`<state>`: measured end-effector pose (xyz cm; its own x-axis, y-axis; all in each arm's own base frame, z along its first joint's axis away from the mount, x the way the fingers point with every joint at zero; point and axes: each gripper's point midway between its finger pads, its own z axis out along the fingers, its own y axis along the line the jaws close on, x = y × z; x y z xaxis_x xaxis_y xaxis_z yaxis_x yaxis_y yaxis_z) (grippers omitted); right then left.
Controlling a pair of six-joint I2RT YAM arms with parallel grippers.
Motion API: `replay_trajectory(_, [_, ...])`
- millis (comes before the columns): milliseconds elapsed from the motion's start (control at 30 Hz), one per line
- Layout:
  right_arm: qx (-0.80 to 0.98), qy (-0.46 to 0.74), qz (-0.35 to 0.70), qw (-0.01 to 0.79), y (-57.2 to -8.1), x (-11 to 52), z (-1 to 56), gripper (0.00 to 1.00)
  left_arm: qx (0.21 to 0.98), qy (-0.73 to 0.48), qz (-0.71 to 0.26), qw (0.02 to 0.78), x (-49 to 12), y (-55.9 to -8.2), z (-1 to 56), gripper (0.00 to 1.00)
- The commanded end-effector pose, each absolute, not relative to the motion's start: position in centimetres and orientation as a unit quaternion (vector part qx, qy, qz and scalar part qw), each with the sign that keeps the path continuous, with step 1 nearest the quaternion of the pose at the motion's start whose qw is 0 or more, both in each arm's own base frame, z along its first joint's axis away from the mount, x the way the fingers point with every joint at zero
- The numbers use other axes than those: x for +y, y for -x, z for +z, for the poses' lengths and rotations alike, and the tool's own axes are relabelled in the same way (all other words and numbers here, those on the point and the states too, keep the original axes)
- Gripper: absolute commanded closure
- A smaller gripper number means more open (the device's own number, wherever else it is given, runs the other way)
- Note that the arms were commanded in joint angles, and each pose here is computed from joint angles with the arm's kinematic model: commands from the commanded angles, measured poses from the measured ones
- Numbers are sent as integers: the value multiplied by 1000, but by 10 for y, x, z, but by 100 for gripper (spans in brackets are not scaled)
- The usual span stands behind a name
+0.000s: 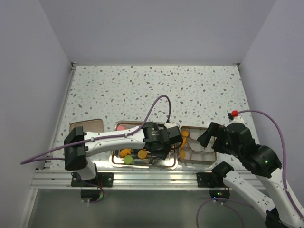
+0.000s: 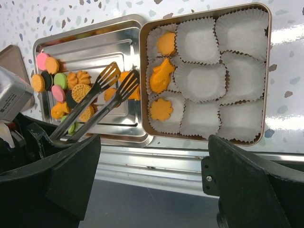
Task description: Pack the cookies
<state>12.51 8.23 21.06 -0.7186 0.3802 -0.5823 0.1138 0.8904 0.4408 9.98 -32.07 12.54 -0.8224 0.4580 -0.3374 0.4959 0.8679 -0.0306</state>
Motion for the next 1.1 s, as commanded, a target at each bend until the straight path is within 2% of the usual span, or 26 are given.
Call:
replay_trajectory(0, [903,-140,201,354,-126,85,216,1,950,-256,-88,159,-336,-94,124,48])
replay_trajectory(533, [903,-151,198,350,-124,82,210,1,956,-264,-11,130,-315,-86,100,49])
replay_trajectory(767, [903,-147,200,351,-127,85,211,1,958,-258,-25,122,-315,-80,108,50])
replay_trajectory(1067, [902,-147,199,353,-131,87,210,1,960,-270,-29,67,-316,-61,105,54])
